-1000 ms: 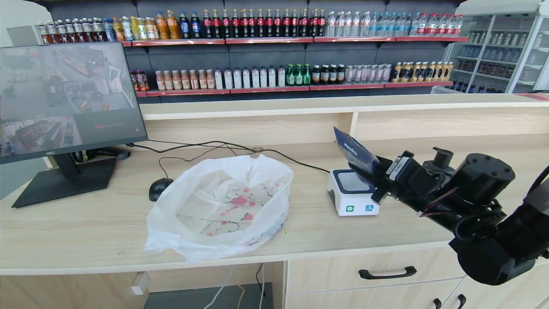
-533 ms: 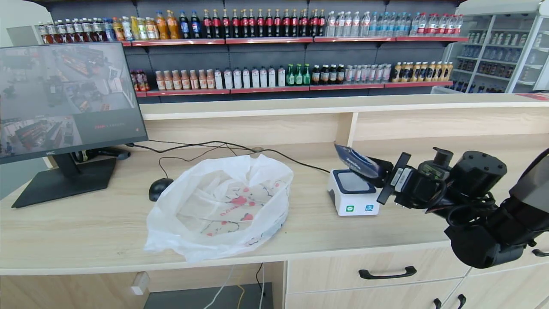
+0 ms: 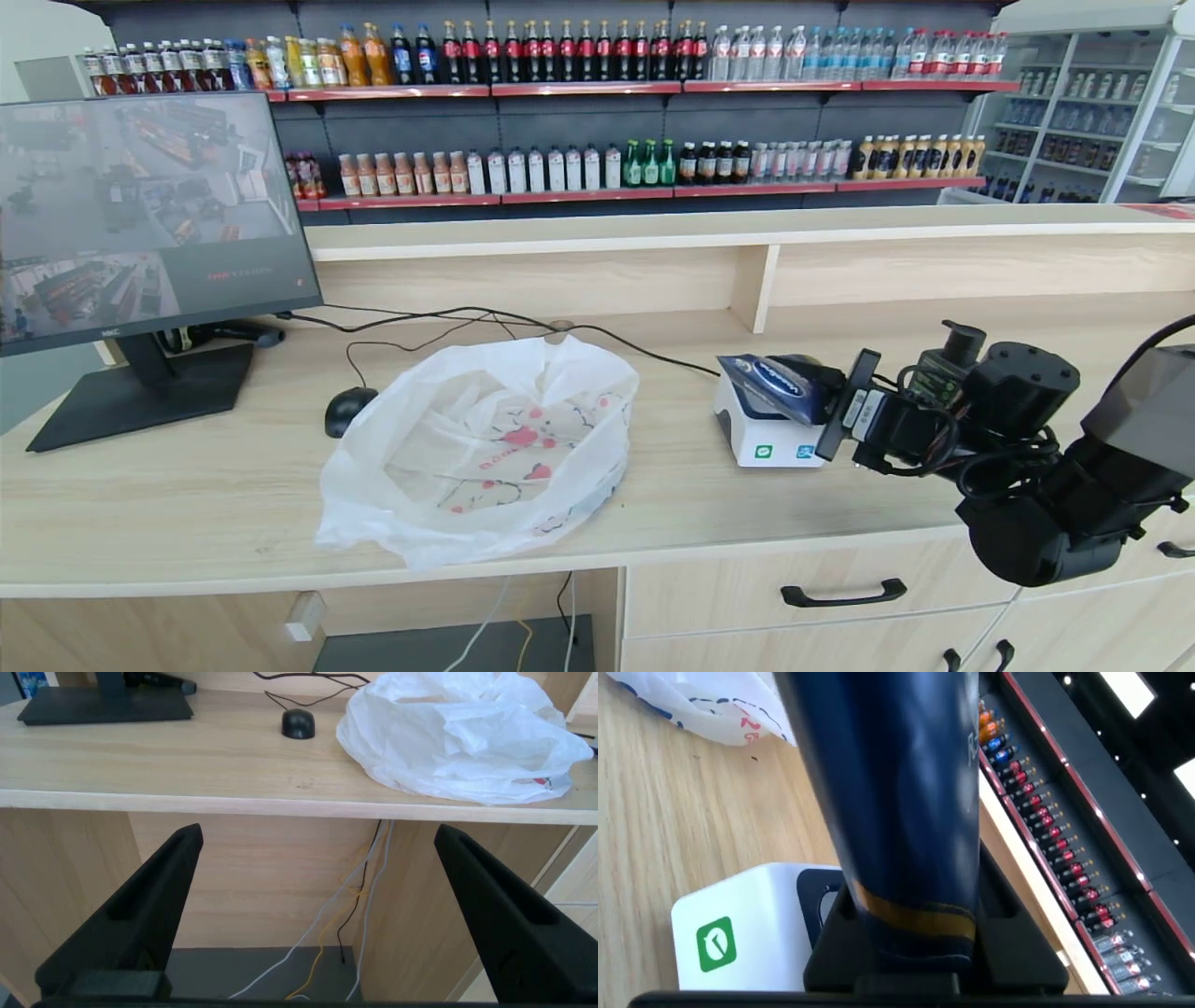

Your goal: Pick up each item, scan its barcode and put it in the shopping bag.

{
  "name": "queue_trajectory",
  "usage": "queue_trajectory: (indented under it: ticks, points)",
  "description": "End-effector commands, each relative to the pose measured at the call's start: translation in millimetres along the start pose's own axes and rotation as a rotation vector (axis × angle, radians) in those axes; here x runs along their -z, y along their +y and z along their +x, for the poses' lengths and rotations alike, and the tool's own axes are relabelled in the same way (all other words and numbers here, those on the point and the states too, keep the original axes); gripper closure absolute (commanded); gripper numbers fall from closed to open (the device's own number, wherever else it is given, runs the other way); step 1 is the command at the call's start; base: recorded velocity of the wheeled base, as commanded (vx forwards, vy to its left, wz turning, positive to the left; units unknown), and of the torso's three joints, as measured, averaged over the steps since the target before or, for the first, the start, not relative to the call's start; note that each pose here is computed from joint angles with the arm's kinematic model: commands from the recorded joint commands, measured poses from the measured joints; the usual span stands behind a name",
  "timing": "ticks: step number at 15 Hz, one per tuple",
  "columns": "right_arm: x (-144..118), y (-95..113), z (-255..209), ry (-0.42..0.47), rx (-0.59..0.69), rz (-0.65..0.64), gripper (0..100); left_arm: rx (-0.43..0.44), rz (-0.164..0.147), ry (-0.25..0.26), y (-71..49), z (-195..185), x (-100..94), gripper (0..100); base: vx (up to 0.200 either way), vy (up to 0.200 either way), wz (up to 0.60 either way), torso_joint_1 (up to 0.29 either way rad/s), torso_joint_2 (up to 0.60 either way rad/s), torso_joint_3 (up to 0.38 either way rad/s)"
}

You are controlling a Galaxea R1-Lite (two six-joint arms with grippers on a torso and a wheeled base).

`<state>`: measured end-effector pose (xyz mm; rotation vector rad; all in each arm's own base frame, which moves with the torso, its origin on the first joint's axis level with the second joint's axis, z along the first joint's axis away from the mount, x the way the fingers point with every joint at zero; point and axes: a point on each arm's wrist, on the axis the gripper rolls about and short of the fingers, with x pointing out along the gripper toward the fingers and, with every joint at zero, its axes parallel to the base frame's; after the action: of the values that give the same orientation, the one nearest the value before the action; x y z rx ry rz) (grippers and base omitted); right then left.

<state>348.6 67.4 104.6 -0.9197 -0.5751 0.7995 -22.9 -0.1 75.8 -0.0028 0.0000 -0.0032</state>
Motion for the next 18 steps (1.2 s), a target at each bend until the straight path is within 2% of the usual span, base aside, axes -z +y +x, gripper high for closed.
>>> queue_trajectory:
  ticks: [1, 18]
  points:
    - [3.0, 3.7, 0.2, 0.008, -0.009, 0.012, 100, 0.000, 0.000, 0.000, 0.0, 0.0, 0.1, 0, 0.000, 0.000, 0.00, 0.000, 0.00, 0.000]
    - [-1.9, 7.5, 0.9, 0.001, -0.021, 0.013, 100, 0.000, 0.000, 0.000, 0.0, 0.0, 0.1, 0, 0.000, 0.000, 0.00, 0.000, 0.00, 0.000]
